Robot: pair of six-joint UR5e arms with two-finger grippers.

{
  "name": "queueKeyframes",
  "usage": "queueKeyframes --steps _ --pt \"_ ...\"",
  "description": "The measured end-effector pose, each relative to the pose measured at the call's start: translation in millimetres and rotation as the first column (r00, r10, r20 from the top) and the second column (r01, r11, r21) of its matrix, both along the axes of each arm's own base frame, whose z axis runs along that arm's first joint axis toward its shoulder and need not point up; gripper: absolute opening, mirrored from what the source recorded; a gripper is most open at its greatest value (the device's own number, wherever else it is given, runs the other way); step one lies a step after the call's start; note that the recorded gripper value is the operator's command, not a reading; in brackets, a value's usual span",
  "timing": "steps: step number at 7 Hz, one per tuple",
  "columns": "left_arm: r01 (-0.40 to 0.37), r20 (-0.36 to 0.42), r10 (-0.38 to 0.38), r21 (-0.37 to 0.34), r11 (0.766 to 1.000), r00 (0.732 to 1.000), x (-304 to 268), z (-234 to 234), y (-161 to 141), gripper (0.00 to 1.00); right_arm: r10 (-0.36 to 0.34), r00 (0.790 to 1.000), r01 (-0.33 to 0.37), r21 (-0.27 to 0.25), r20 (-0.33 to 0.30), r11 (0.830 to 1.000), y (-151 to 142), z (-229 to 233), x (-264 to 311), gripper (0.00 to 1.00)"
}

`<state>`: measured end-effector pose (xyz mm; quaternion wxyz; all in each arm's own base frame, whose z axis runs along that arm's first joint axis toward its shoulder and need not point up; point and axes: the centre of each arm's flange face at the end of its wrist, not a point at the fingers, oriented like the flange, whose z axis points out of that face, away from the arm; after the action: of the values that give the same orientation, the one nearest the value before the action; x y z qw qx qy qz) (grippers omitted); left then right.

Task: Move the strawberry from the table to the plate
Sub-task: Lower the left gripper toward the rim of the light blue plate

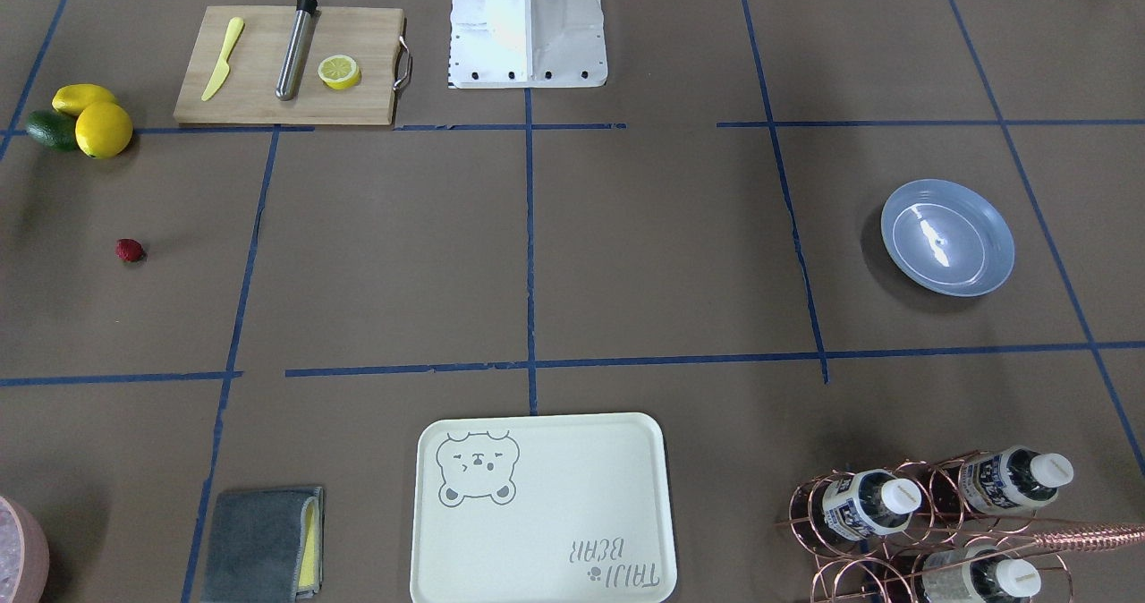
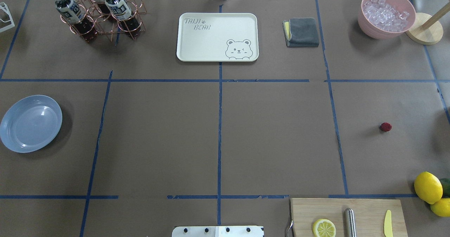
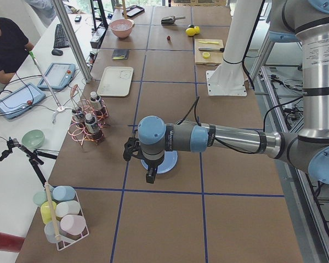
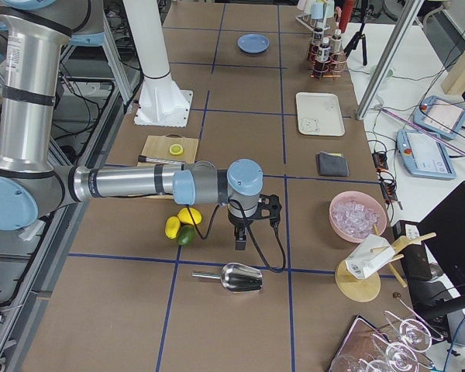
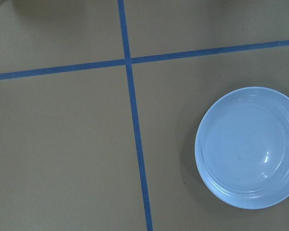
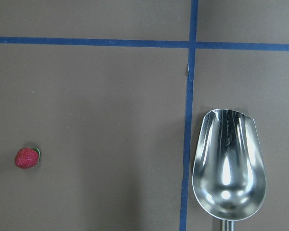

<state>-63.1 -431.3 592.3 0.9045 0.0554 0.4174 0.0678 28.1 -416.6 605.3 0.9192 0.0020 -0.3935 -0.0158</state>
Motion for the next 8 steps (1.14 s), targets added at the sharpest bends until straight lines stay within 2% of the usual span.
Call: queueKeyframes --steps 3,5,7,8 --pt "-0.009 -0.01 0.01 0.026 1.0 1.0 4 -4 -2 1.0 0.0 1.0 0.0 -0.003 0.0 1.0 1 1 0 1.0" --pt "-0.058 -0.072 0.063 0.076 0.995 0.995 42 -14 -10 1.0 0.005 1.0 -0.005 -0.008 0.003 1.0 3 0 0 1.0" --pt "-0.159 -0.085 0.163 0.051 0.986 0.983 112 22 -14 0.9 0.008 1.0 -0.008 -0.012 0.004 1.0 3 1 0 1.0" --pt "-0.159 -0.056 0.161 0.041 0.986 0.985 127 41 -20 0.86 0.008 1.0 -0.008 -0.014 0.004 1.0 3 2 0 1.0"
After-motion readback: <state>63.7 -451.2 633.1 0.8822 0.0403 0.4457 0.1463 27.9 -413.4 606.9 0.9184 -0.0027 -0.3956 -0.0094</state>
